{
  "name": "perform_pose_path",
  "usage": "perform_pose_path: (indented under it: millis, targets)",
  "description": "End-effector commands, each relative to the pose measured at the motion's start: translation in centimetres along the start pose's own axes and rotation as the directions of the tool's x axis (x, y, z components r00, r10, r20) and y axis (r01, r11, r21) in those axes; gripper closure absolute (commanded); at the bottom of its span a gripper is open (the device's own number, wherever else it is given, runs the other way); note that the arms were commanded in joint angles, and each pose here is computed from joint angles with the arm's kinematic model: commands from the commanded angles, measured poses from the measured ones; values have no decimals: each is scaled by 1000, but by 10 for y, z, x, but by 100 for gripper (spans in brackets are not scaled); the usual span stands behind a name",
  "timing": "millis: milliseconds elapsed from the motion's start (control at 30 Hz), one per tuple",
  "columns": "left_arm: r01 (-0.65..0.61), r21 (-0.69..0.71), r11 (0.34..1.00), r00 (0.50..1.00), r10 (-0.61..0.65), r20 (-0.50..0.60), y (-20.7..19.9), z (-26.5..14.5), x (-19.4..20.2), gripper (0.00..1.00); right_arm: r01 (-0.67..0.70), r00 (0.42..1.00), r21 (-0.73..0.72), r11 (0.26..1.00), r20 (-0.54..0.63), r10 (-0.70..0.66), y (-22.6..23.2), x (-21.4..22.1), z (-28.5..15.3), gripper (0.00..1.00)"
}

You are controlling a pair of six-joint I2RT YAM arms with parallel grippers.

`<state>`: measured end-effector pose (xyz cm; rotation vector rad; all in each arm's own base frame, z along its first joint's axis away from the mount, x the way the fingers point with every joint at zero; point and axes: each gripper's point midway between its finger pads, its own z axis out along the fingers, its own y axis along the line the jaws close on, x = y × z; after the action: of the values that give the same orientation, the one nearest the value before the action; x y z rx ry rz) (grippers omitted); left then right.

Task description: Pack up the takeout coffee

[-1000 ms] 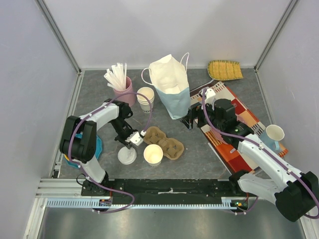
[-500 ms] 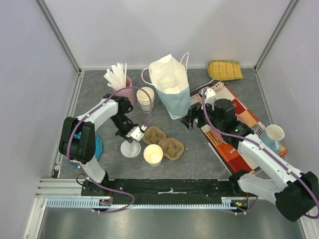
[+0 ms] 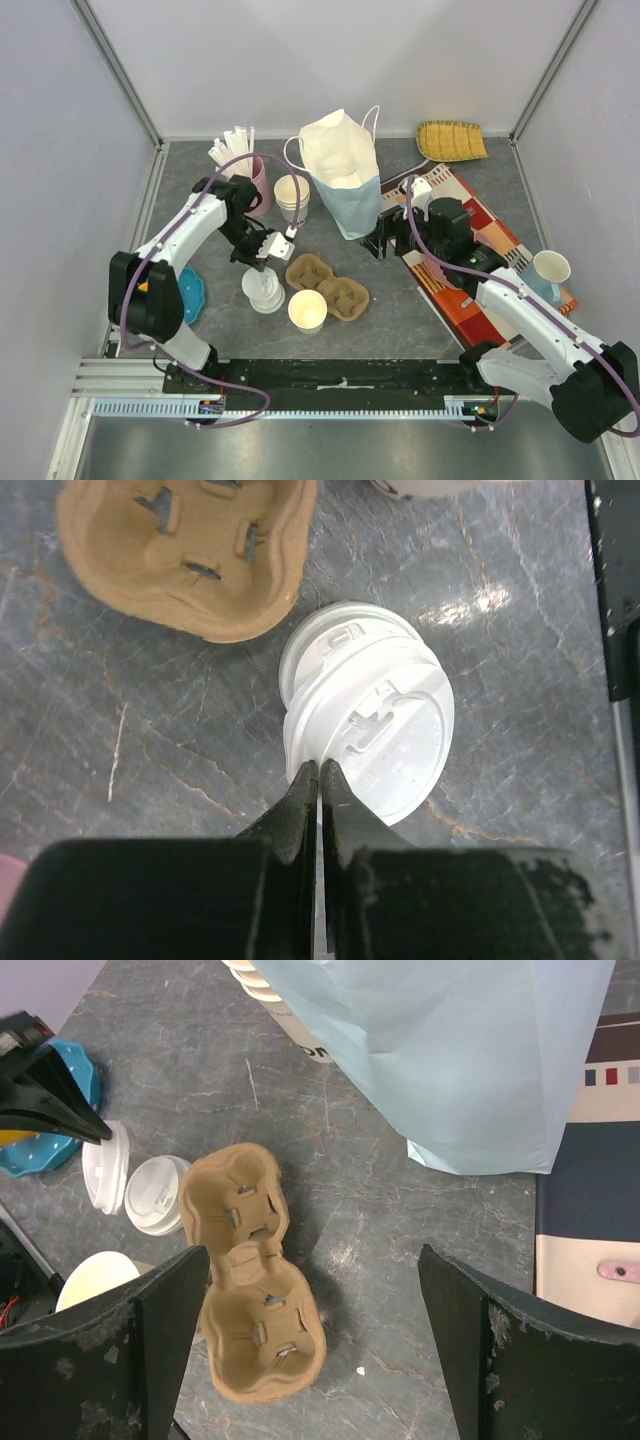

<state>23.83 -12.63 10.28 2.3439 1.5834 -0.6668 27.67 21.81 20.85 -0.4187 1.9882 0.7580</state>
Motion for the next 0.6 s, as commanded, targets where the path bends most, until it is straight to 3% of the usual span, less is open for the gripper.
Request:
perform_pose_path:
  millis: [0,200,400,567]
  targets:
    - [210,51,976,972,-214,94,-47,-29,-39,98,-10,999,-53,999,30,12,15,-22,0,6]
    - [405,10,914,894,-398,206,-47,-51,-72,98,-37,999,-53,998,36,39,19,-29,-5,7]
    - [607,119,786,731,-611,305,-56,-58,-107,98,-69,997,-57,996,30,71,23,-27,-8,7]
    - [743,250,622,573,-782,243,-63,-47,-130,98,-82,996,-59,995,32,84,26,-27,-8,8]
